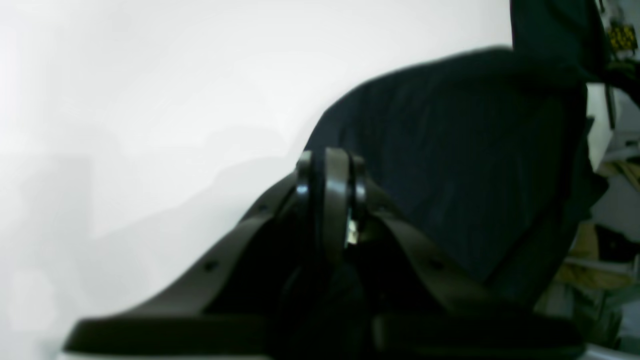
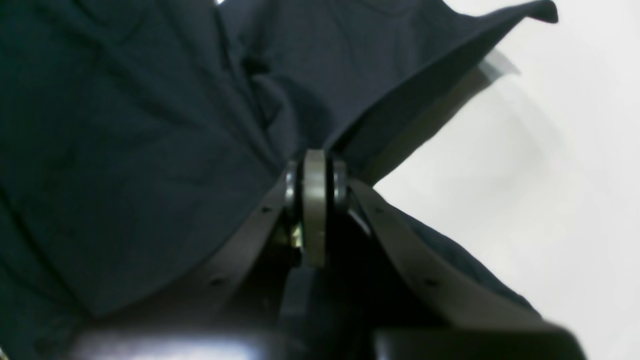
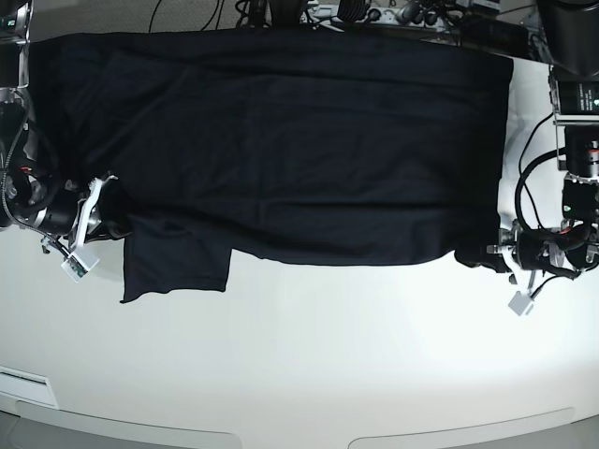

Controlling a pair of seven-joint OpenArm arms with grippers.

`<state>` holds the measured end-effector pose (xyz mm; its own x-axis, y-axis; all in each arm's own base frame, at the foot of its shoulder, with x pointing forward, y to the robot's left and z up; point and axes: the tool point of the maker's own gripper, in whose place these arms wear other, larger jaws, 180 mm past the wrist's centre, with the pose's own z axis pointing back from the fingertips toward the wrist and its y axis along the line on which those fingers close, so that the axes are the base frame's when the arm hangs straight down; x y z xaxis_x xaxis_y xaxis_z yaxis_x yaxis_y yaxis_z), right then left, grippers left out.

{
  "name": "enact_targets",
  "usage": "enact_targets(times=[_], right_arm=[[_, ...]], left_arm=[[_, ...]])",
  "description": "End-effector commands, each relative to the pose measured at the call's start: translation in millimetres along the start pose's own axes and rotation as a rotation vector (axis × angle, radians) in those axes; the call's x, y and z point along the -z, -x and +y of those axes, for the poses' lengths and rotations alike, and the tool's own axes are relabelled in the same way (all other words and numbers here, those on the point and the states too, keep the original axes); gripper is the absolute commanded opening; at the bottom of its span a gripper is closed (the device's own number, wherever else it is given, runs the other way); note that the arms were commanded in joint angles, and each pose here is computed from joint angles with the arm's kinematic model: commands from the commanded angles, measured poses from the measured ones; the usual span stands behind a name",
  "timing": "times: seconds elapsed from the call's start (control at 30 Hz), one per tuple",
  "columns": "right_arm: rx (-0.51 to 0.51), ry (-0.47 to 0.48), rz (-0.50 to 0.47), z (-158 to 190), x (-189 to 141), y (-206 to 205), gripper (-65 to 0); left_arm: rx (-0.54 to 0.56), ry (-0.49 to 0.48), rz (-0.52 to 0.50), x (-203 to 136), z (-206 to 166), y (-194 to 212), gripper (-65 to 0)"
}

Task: Fold the T-shirt properly
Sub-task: 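Lift the hem with both grippers and fold it over toward the collar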

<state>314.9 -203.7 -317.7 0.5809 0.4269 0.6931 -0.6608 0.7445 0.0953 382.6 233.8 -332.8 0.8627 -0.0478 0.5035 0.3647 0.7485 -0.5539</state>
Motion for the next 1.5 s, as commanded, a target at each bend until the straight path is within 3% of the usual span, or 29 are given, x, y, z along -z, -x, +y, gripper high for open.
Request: enact_targets(times=[0.0,0.27,0.43,0.6,1.03,1.3,1.47], right_arm=[[-0.036,0.016,-0.037,-5.6,-11.9,-14.9,-65.0],[-0.075,0.055,0.015,-18.7,-30.1,-8.2,-65.0],[-0.062,0.034,-0.005,-17.6,-36.8,-13.4,-65.0],[-0.033,-0.011,-0.007,-11.0,-40.4,-14.6,-65.0],[-0.013,-0.057,0.065,-8.7,-58.0,-6.8,-65.0],[0.024,-0.144,0.118,7.0,-62.5,2.0,-65.0],[0.035,-0.195,0.193,16.2,-66.3,14.8,-65.0]], left_arm=[[0.041,0.007,-0.05,-14.7,-5.7,-22.6,-65.0],[0.038,-0.038,-0.056,-35.6,6.8,-22.2,-65.0],[0.04,-0.051,-0.076,-50.8,10.1,-25.8,-65.0],[0.058,0.031,-0.044,-56.0,-9.7,-22.8,-65.0],[0.413,0.043,0.064,-56.3,-76.3,1.0,-65.0],[0.409,-0.032,0.104,-80.3,-59.4,8.0,-65.0],[0.358,-0.028,0.171,-76.3,-50.0,39.5,-65.0]])
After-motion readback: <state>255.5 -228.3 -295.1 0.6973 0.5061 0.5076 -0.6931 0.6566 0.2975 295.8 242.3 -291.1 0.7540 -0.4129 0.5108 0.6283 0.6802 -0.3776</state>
